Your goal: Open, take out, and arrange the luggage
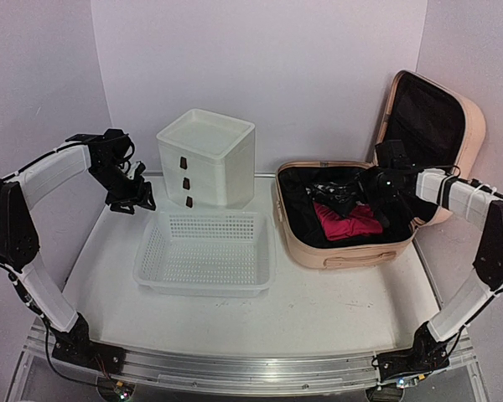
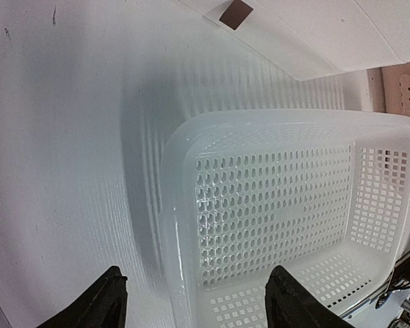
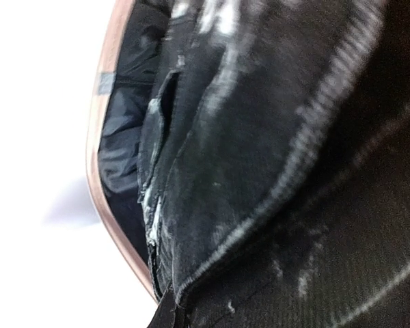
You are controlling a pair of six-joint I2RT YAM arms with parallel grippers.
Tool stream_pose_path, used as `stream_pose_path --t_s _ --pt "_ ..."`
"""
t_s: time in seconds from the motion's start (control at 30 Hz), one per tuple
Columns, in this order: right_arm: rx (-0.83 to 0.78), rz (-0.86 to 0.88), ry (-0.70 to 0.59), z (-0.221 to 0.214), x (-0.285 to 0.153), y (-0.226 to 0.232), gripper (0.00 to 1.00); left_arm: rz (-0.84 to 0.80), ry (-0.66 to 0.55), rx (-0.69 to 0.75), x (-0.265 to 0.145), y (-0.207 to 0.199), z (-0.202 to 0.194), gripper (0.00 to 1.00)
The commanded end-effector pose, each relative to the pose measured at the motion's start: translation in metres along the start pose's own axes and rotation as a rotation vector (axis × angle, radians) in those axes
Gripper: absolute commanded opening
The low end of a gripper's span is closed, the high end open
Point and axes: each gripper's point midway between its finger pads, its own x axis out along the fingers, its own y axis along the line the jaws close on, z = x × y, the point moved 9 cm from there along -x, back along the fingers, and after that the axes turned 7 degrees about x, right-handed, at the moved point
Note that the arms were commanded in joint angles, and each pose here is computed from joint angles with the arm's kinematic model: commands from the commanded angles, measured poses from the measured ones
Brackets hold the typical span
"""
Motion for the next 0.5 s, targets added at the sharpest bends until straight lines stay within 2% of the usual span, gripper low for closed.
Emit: stream_pose_path --t_s 0.0,0.3,0.47 --pt "-0.201 0.24 -0.029 0.002 -0.071 0.062 0.0 -0.006 -0.078 0.016 -0.017 -0.004 0.011 0.7" --pt "-0.363 0.321 0.0 -0.002 -0.122 0.09 0.0 -0.03 -0.084 0.001 -0.02 -0.006 0.012 0.7" --pt "-0.493 0.375 0.081 -0.013 -0.148 0.105 0.0 -0.056 -0.093 -0.036 -0.025 -0.009 0.009 0.7"
